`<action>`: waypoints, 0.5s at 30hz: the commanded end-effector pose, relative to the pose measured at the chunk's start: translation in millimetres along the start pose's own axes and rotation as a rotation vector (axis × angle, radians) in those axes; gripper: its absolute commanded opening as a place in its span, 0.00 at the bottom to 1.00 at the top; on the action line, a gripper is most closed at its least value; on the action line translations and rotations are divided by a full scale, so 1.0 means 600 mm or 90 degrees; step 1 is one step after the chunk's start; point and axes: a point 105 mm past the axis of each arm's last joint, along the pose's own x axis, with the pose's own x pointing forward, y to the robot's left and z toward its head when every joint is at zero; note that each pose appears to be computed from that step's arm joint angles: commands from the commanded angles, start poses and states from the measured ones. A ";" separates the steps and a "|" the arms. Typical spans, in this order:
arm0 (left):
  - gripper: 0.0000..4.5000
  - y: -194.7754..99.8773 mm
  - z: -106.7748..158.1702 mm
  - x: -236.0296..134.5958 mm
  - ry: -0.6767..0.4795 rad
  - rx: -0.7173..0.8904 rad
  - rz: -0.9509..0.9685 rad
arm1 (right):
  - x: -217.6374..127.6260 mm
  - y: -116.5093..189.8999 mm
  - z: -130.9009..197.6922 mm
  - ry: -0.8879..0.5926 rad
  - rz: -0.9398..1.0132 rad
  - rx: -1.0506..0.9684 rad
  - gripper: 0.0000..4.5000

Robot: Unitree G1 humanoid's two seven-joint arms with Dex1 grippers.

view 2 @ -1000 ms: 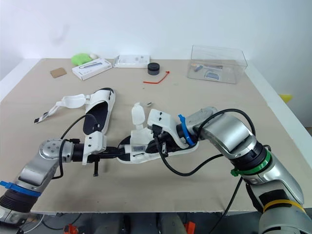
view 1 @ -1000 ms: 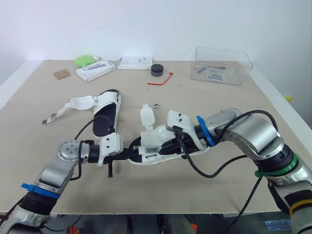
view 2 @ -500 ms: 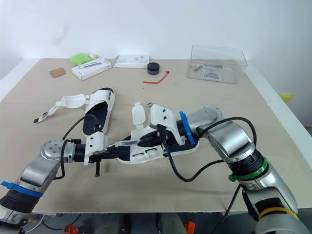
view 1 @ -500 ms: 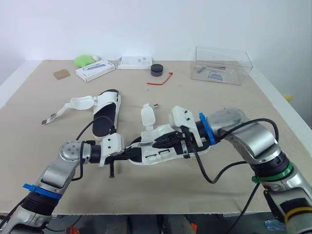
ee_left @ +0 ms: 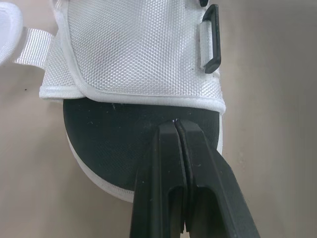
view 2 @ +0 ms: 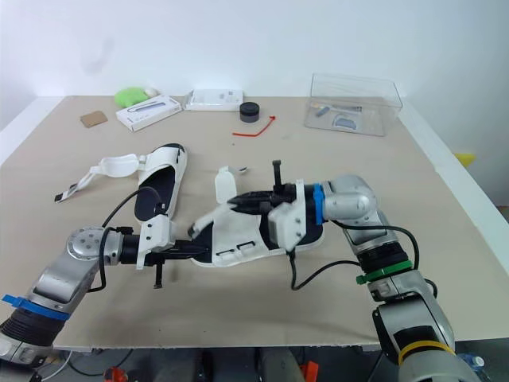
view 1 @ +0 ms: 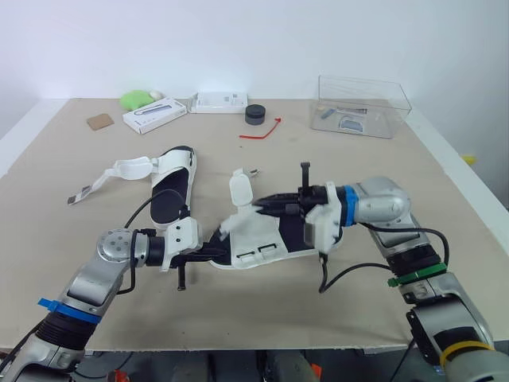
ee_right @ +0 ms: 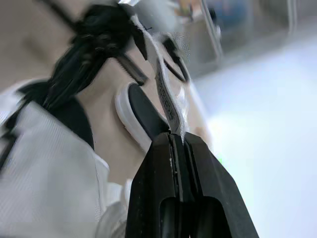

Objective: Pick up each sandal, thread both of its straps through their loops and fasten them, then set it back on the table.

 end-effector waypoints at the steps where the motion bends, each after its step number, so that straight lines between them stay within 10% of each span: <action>1: 0.00 0.008 0.003 -0.005 0.000 0.007 0.010 | -0.011 -0.001 0.034 -0.073 -0.016 -0.167 0.01; 11: 0.00 0.014 0.010 -0.010 -0.005 -0.001 0.016 | -0.019 0.014 0.033 -0.090 -0.035 -0.153 0.01; 15: 0.00 0.015 0.012 -0.009 -0.007 -0.004 0.017 | -0.020 -0.003 0.024 -0.073 -0.059 -0.059 0.39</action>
